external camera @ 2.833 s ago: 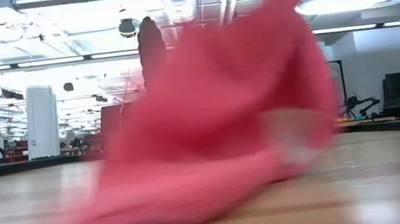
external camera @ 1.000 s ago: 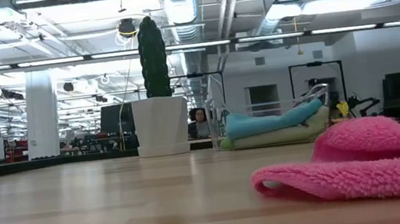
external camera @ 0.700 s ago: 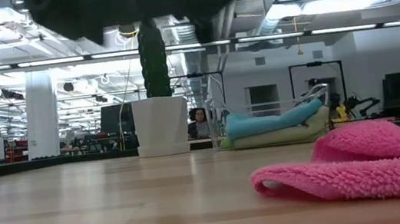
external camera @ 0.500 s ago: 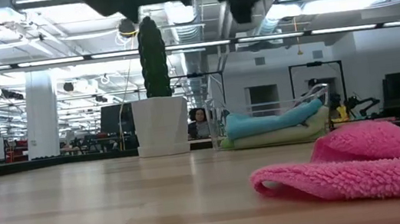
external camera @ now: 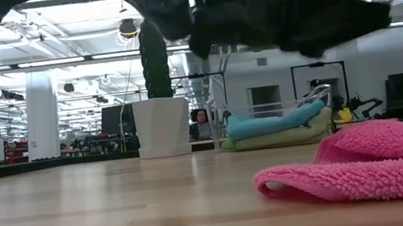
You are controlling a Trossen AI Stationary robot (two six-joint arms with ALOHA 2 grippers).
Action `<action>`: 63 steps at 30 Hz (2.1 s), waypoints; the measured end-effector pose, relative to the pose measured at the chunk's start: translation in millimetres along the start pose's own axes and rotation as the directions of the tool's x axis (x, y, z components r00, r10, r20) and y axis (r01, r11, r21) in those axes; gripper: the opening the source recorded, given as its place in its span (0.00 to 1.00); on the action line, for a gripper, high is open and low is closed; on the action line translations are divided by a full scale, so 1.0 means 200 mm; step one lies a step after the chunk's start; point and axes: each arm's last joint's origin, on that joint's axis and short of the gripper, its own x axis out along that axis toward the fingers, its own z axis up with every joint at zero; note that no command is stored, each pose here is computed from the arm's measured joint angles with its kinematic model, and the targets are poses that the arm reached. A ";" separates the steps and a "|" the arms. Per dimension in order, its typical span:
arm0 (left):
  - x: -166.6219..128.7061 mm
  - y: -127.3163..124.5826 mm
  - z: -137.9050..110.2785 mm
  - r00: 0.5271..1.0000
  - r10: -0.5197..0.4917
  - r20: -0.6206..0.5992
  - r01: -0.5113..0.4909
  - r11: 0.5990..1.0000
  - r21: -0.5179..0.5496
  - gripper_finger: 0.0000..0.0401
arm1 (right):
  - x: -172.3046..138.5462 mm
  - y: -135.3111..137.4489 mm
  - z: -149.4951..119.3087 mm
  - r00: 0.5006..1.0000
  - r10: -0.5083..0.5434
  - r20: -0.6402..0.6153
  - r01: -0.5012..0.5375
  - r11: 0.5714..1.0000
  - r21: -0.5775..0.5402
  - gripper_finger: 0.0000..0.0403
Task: Fold microfiber towels
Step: Fold the pink towel
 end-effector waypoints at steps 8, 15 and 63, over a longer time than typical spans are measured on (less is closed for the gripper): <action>0.10 0.04 -0.08 0.994 -0.109 -0.015 0.110 0.987 0.118 0.47 | 0.14 0.05 -0.02 0.978 -0.004 -0.211 -0.016 0.995 -0.094 0.06; 0.15 0.07 -0.11 0.992 -0.124 -0.013 0.124 0.978 0.170 0.47 | 0.28 0.06 -0.01 0.945 -0.040 -0.326 0.001 0.993 -0.118 0.08; 0.53 0.03 -0.36 0.935 0.007 -0.354 0.027 0.995 0.092 0.03 | 0.28 0.11 -0.02 0.958 0.010 -0.288 -0.008 1.000 0.007 0.08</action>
